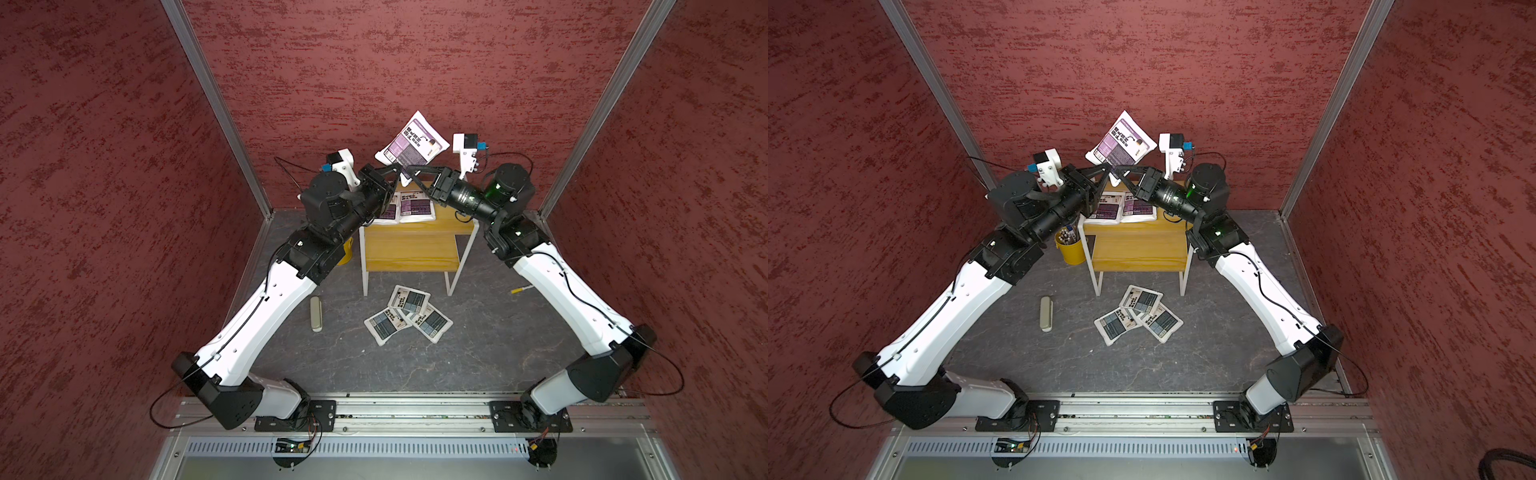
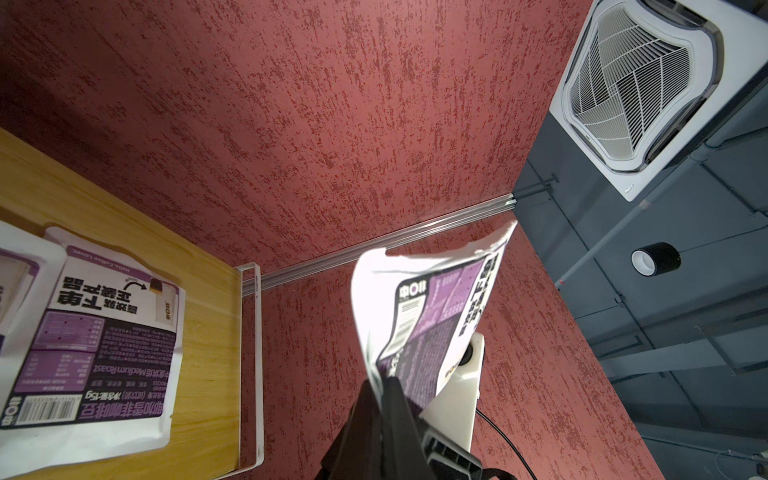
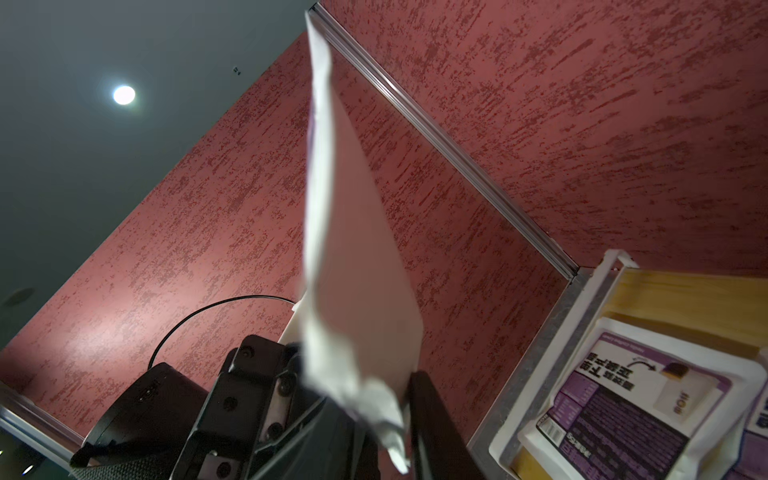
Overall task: Place the bagged coffee beans on the shelf by color
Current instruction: Place the bagged coffee beans on the shelf.
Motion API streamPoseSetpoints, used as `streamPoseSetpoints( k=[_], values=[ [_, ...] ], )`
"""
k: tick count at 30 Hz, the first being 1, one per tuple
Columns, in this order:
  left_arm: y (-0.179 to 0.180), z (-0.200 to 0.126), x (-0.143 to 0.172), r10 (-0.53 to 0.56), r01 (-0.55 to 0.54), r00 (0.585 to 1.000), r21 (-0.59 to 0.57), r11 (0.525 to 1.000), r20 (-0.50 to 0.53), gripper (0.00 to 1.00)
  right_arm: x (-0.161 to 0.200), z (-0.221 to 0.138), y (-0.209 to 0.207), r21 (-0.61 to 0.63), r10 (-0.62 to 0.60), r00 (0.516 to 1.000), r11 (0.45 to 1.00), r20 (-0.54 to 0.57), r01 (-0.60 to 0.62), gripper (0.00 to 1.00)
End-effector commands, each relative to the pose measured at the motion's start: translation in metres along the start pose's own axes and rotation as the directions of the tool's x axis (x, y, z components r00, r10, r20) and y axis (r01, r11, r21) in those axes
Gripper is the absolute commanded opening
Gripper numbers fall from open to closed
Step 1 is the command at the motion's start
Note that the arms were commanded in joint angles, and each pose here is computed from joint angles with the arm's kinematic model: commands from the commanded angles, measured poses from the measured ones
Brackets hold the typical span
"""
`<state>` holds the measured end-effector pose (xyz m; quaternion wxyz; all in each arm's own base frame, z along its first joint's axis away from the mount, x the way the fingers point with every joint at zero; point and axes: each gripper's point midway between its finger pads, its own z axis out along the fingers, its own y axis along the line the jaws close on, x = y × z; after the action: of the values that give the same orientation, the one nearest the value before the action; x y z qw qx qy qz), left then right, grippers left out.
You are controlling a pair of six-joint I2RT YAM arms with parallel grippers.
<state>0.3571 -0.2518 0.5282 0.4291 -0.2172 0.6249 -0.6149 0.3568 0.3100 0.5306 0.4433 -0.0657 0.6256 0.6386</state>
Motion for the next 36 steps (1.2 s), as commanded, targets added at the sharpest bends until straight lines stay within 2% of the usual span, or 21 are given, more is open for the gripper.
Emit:
streamPoseSetpoints(
  k=[1,2,4,5,9,16,18,21,25,28,33,36],
  values=[
    [-0.007,-0.004,0.001,-0.001,0.001,1.0,0.028,1.0,-0.005,0.04,-0.014,-0.002,0.014,-0.034,-0.036,0.998,0.999,0.049,0.038,0.22],
    [-0.006,-0.004,0.002,0.0,0.0,1.0,0.025,1.0,-0.007,0.05,-0.014,-0.002,0.014,-0.032,-0.036,0.998,0.999,0.05,0.038,0.2],
    [-0.006,-0.004,0.001,-0.001,0.001,1.0,0.018,1.0,-0.008,0.17,-0.014,-0.002,0.012,-0.025,-0.037,0.998,0.999,0.051,0.038,0.16],
    [-0.005,-0.004,0.002,0.001,-0.001,1.0,0.015,1.0,-0.01,0.2,-0.014,-0.002,0.012,-0.022,-0.039,0.998,0.999,0.051,0.04,0.15],
    [-0.002,-0.005,0.002,0.007,-0.007,1.0,0.001,1.0,-0.016,0.24,-0.016,-0.004,0.011,-0.007,-0.042,0.998,0.999,0.051,0.043,0.12],
    [0.013,-0.014,-0.003,0.018,-0.02,0.999,-0.051,0.999,-0.044,0.54,-0.031,-0.019,0.0,0.038,0.001,0.999,0.999,0.039,-0.002,0.08],
    [0.02,-0.02,-0.007,0.029,-0.034,0.997,-0.073,0.997,-0.071,0.61,-0.037,-0.029,-0.007,0.067,0.027,0.999,0.997,0.021,-0.028,0.08],
    [0.034,-0.031,-0.012,0.049,-0.066,0.988,-0.113,0.991,-0.148,0.69,-0.037,-0.044,-0.026,0.154,0.102,0.992,0.984,-0.069,-0.091,0.07],
    [0.055,-0.041,-0.016,0.058,-0.102,0.954,-0.137,0.985,-0.294,0.73,-0.024,-0.066,-0.047,0.28,0.207,0.953,0.95,-0.223,-0.141,0.06],
    [0.068,-0.042,-0.012,0.075,-0.138,0.913,-0.129,0.982,-0.402,0.74,-0.014,-0.079,-0.049,0.327,0.234,0.925,0.936,-0.299,-0.131,0.06],
    [0.077,-0.038,0.006,0.092,-0.168,0.841,-0.095,0.981,-0.534,0.74,-0.006,-0.1,-0.06,0.43,0.286,0.894,0.895,-0.346,-0.12,0.06],
    [0.075,-0.04,0.005,0.135,-0.219,0.82,-0.086,0.972,-0.556,0.74,-0.003,-0.113,-0.07,0.485,0.319,0.881,0.866,-0.348,-0.122,0.03]
  ],
)
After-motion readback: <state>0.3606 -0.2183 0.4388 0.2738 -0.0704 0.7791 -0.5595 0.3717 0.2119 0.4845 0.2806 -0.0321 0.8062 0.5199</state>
